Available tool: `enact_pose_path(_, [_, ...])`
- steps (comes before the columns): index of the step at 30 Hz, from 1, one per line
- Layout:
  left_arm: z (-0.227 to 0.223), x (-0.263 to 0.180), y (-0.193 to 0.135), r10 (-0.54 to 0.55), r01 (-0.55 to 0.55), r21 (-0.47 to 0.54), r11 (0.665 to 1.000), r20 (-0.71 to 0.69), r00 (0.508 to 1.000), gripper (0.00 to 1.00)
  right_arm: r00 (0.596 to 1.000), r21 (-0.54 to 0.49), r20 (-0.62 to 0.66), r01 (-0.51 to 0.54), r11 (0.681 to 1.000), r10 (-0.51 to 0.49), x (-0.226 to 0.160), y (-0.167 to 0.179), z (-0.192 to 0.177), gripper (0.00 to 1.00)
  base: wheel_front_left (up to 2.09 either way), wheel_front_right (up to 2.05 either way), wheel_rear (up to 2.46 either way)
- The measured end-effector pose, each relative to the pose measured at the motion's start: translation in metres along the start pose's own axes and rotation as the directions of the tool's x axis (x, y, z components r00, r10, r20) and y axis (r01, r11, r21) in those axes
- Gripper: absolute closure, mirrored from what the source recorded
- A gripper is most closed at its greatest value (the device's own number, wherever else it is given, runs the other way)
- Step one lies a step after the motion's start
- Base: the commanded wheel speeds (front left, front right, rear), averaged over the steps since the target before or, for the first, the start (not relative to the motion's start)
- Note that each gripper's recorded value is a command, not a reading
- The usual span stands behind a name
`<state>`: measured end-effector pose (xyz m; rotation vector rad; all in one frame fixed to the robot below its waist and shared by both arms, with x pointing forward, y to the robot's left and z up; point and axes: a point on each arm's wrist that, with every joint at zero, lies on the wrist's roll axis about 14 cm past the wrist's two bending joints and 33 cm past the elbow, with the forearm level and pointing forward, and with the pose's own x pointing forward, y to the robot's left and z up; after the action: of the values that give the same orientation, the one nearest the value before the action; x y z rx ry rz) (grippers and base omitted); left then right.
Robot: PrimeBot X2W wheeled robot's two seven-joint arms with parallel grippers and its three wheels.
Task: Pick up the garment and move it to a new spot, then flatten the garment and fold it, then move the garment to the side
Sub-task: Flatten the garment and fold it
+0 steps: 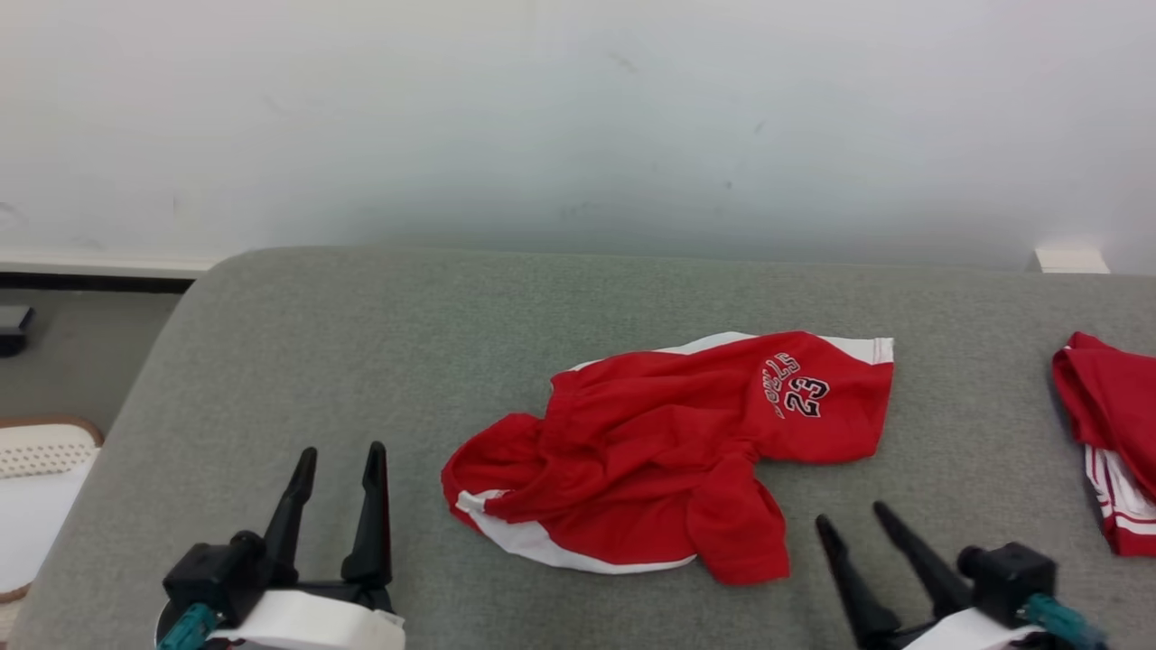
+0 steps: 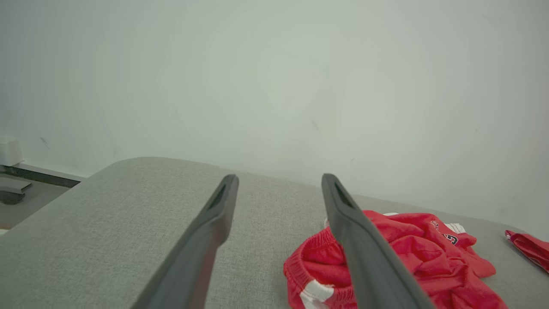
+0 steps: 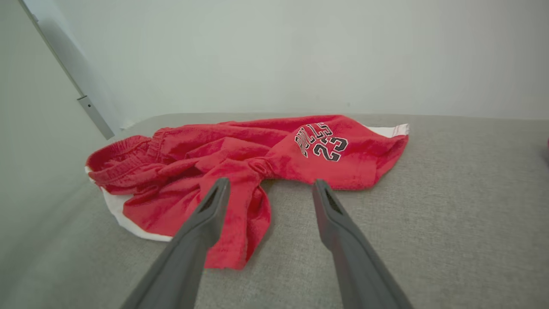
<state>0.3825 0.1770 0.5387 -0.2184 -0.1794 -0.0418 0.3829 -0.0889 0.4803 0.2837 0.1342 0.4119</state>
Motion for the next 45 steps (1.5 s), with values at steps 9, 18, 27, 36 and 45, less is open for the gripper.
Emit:
enact_pose_path(9, [0.001,-0.004,0.019,0.059,-0.059,0.004,0.998,-0.001,0.998,0.0,0.956,0.018,-0.286,-0.065,0.998,0.068,0.011,0.028,-0.071,0.0,0.0,0.0,0.0])
enact_pose_path(18, [0.004,-0.011,0.033,0.104,-0.104,0.01,0.995,0.006,0.995,0.0,0.955,0.02,-0.289,-0.064,0.998,0.067,0.026,0.031,-0.074,1.0,0.0,0.0,0.0])
enact_pose_path(27, [0.001,-0.008,0.028,0.093,-0.093,0.001,0.996,-0.001,0.996,0.0,0.988,0.09,-0.143,-0.04,0.995,0.053,0.039,0.02,-0.02,1.0,0.0,0.0,0.0])
enact_pose_path(36, [-0.012,0.007,0.027,0.081,-0.081,0.001,0.997,-0.031,0.996,0.0,0.98,0.043,-0.198,-0.008,0.999,0.016,0.073,-0.032,0.027,1.0,0.0,0.0,0.0])
enact_pose_path(45, [-0.027,0.016,0.041,0.12,-0.121,-0.006,0.993,-0.067,0.991,0.0,0.925,-0.005,-0.377,-0.048,0.999,0.043,0.127,-0.043,0.009,1.0,0.0,0.0,0.0])
